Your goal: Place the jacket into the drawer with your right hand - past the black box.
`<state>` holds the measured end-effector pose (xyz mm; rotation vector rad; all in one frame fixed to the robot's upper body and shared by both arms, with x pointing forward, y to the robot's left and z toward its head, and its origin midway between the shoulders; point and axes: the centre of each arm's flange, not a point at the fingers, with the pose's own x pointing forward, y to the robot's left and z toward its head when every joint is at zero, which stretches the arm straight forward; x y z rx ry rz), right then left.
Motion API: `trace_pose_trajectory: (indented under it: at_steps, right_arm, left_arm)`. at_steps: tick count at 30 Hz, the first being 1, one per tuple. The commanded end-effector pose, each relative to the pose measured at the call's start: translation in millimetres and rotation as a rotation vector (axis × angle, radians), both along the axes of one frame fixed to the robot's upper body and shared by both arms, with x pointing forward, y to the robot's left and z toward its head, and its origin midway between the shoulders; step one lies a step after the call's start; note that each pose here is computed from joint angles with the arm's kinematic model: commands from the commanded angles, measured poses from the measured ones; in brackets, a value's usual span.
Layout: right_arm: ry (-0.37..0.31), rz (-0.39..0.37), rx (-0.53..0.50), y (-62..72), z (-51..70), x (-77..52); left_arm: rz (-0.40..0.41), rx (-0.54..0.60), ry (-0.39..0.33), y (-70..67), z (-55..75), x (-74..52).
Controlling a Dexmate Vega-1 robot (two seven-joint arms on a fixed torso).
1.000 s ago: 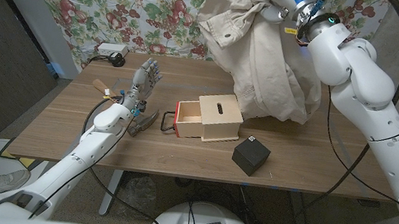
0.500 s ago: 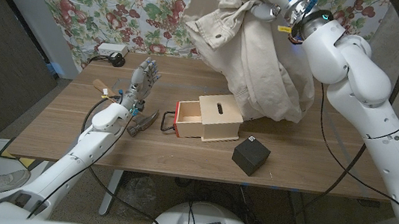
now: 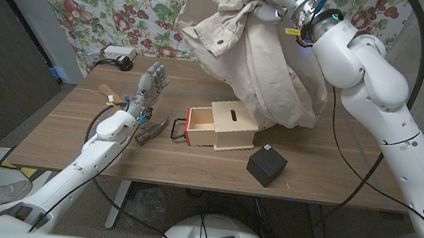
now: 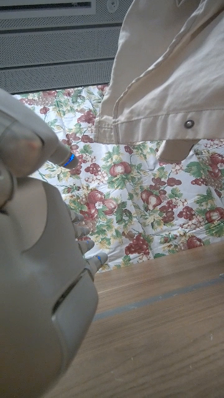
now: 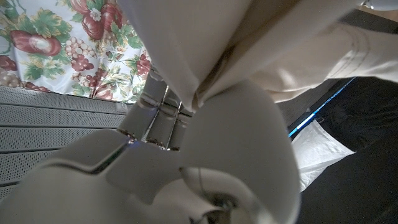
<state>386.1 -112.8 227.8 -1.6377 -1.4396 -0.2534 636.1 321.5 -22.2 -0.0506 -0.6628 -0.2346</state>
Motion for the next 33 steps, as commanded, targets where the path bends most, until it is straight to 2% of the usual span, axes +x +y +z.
trace_pose_trajectory:
  at_steps: [1,9,33]
  right_arm:
    - [0.019,0.041,-0.065,21.4,-10.2,3.6]
    - [0.033,0.041,-0.108,32.4,-16.6,8.5]
    - [0.083,0.114,-0.194,60.4,-41.6,16.0]
  left_arm:
    - [0.005,-0.005,0.003,4.2,-1.9,1.5]
    - [0.010,-0.014,0.006,8.2,-4.1,2.2]
    - [0.017,-0.016,0.016,11.8,-9.6,0.5]
